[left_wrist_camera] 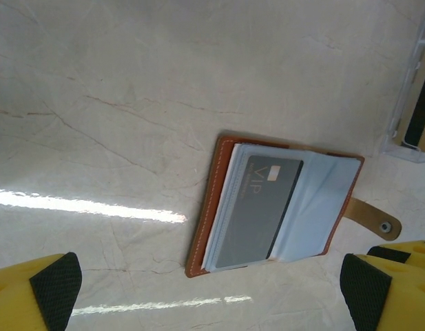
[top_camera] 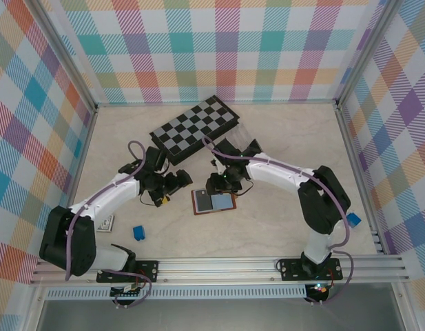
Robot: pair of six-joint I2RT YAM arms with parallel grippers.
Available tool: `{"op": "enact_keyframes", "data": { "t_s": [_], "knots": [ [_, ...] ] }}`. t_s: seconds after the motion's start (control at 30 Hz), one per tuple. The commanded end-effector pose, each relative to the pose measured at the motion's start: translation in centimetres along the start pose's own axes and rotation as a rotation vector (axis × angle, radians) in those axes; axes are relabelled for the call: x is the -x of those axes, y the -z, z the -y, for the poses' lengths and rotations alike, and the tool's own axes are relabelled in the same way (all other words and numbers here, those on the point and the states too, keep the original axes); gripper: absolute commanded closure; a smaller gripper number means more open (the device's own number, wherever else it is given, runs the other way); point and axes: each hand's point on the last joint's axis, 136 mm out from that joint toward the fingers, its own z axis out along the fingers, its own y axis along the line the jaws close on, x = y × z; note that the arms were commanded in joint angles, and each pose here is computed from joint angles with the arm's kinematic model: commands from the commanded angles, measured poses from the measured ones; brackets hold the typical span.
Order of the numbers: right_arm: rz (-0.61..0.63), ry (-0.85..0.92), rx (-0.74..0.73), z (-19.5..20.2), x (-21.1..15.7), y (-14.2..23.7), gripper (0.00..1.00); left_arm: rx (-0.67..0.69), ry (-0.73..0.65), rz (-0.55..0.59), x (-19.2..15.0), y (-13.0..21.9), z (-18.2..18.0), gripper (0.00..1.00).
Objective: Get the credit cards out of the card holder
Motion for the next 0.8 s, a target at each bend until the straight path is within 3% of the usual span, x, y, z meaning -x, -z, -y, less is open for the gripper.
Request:
{"op": "enact_keyframes", "data": {
  "t_s": [0.0, 0.17, 0.37, 0.77],
  "knots": [
    [-0.034, -0.068, 0.079, -0.9, 0.7, -1.3, 0.58, -0.014, 0.014, -0.026, -0.3, -0.6, -0.1, 0.02],
    [-0.06, -0.084, 0.064, -0.2, 1.0, -2.7, 0.68, -0.025, 0.021, -0.041, -0.5, -1.1, 0.0, 0.07],
    [-0.088, -0.118, 0.046, 0.7, 1.0, -4.0, 0.79, -0.046, 0.017, -0.074, -1.0, -2.0, 0.7, 0.24],
    [-0.096, -0.121, 0.068, 0.5, 1.3, -4.6, 0.83, -0.047, -0.027, -0.129, -2.5, -4.2, 2.6, 0.59]
  ]
}}
